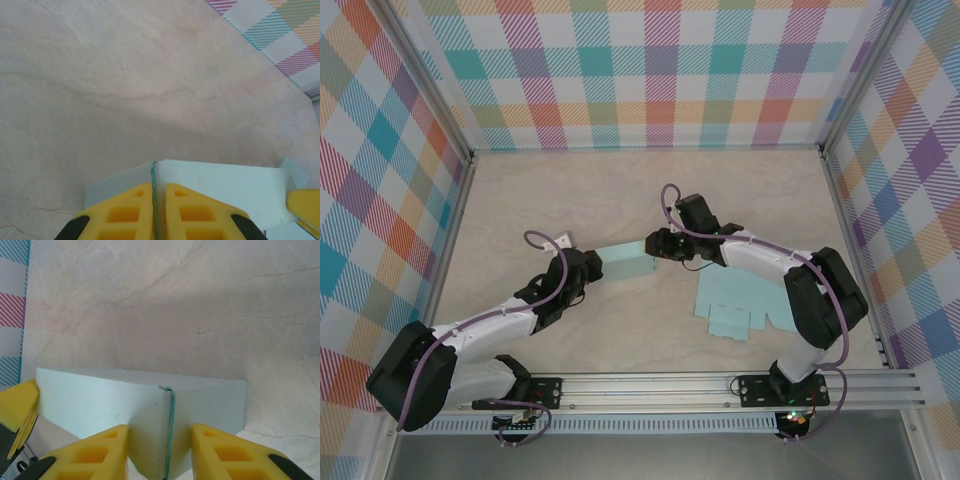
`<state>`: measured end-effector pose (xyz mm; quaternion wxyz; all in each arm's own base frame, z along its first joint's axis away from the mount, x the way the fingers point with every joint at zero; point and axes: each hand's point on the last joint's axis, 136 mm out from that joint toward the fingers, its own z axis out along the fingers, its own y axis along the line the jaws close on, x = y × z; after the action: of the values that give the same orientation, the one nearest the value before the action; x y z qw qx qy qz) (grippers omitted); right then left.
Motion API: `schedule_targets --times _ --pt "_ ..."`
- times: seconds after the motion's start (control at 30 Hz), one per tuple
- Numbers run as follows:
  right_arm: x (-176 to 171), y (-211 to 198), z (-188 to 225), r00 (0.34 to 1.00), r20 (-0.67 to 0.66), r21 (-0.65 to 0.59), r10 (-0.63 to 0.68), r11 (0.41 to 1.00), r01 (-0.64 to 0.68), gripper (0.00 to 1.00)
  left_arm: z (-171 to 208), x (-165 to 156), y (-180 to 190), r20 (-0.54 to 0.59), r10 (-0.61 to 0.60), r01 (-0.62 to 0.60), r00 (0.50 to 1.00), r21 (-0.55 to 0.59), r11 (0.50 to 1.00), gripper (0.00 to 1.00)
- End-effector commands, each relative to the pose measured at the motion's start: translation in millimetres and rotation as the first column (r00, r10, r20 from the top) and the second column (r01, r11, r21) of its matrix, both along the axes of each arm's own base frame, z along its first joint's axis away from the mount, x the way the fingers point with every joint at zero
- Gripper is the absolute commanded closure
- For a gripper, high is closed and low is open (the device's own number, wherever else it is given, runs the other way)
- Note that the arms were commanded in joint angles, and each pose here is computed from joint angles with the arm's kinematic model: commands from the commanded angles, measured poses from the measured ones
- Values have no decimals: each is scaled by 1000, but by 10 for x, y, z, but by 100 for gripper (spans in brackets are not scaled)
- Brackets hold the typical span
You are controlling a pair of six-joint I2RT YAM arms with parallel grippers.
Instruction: Fold the paper box
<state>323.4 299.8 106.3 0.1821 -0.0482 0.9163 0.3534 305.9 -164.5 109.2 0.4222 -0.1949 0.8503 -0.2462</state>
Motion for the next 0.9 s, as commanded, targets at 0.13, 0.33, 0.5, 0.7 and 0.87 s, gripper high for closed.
schedule_targets --times 0.13,0.33,0.5,0.7,0.87 --pt "-265 -309 -636 985 -167 -162 -50 987 23 69 -516 -427 380 -212 13 30 977 200 979 85" --pt "-264 -293 -615 986 -164 -152 -40 988 15 69 207 -245 393 -25 -31 37 999 263 964 63" --pt "-253 -273 -581 986 -160 -144 -35 989 12 69 770 -97 224 124 -212 148 969 396 906 48" --pt "-248 -261 -564 987 -159 -139 -31 990 9 69 960 -102 -203 124 -573 397 810 602 692 25" --pt "-248 -260 -559 987 -161 -142 -29 990 6 69 887 -187 -460 94 -771 492 629 720 489 24"
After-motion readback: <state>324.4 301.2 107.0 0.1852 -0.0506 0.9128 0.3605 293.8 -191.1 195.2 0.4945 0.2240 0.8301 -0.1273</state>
